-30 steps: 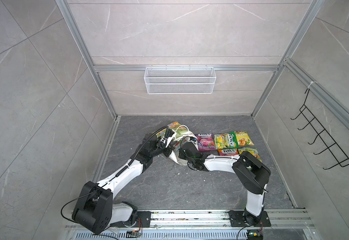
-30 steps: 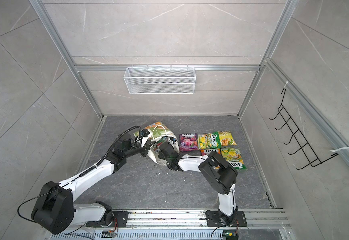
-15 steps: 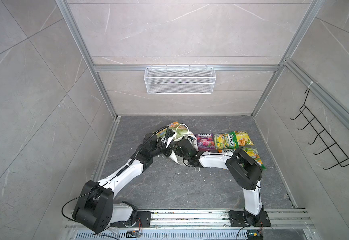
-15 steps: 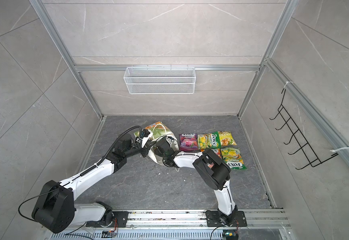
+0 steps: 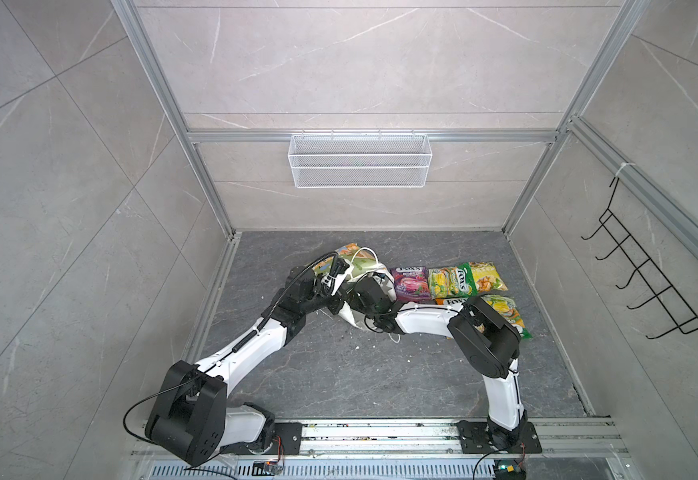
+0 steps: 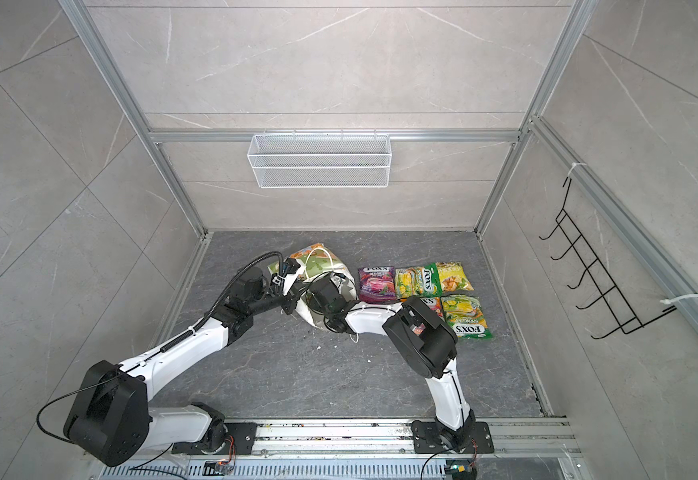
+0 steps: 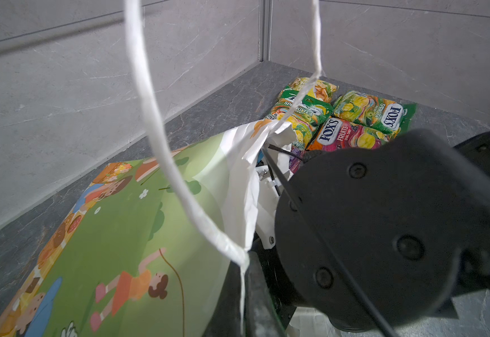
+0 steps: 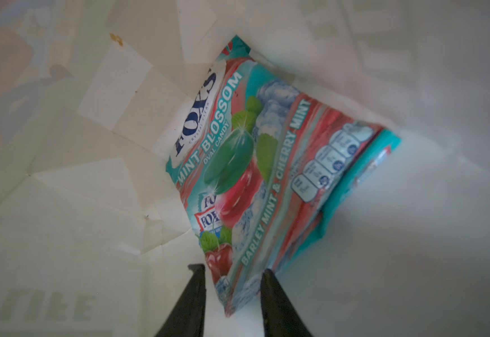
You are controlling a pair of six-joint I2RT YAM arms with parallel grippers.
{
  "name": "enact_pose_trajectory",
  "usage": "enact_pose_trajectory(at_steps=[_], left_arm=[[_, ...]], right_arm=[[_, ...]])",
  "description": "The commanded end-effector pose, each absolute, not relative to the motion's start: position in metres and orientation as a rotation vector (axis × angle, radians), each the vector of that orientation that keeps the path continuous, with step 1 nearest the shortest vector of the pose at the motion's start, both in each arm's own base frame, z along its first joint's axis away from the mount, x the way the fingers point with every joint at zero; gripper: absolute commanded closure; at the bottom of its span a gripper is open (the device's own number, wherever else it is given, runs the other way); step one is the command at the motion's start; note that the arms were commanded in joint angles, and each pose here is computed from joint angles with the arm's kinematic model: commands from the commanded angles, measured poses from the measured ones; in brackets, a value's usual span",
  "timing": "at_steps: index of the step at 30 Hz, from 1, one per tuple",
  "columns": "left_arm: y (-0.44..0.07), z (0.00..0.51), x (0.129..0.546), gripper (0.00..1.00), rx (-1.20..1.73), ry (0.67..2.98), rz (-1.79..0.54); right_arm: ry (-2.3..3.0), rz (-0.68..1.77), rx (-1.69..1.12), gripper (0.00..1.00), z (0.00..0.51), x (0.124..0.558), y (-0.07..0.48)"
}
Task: Take the snacks out of the paper bag
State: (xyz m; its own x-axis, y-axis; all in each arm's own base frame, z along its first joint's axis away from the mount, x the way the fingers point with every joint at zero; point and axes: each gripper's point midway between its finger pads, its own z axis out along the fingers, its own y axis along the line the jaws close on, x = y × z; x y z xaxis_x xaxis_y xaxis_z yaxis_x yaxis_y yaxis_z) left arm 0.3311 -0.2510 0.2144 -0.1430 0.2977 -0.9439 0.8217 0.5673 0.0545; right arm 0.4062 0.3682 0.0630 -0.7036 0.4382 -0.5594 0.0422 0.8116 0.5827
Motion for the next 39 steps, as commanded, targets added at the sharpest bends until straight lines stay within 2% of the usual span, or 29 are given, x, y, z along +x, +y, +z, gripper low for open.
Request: enact_pose_trajectory(at_steps=[1,4,6,9,10,12,25,36,37,39], left_arm=[[-0.260,0.247,0.333,1.00,0.923,1.618,-0.641],[-0.260,0.246,0.333,1.00,0.921,1.622,-0.643],[-0.260,0.247,0.332,1.00,0.922,1.620,-0.646],[-0.260,0.247,0.331,1.00,0.919,1.620,-0.646],[-0.260,0.247,0.331,1.00,0.919,1.622,-0.648],[-0.260,0.246,0.331,1.00,0.919,1.624,-0.649],[-0.257,0.242,0.333,1.00,0.915,1.635,-0.627],[-0.256,0.239,0.334,1.00,0.911,1.637,-0.618],[-0.256,0.240,0.334,1.00,0.911,1.635,-0.620],[-0.257,0.241,0.334,1.00,0.914,1.633,-0.624]], right_arm=[[2.292,0.670,0.374,0.62,0.052,0.414,0.366],[2.287,0.668,0.381,0.61,0.051,0.417,0.368],[2.273,0.667,0.394,0.74,0.052,0.419,0.367],[2.271,0.663,0.434,0.85,0.051,0.422,0.365],[2.271,0.669,0.443,0.93,0.050,0.422,0.365],[2.267,0.684,0.440,0.98,0.051,0.422,0.367],[2.210,0.729,0.379,1.00,0.095,0.409,0.355],[2.254,0.721,0.382,1.00,0.098,0.382,0.333],[2.265,0.714,0.378,0.99,0.098,0.381,0.333],[2.295,0.711,0.372,0.86,0.093,0.380,0.336]])
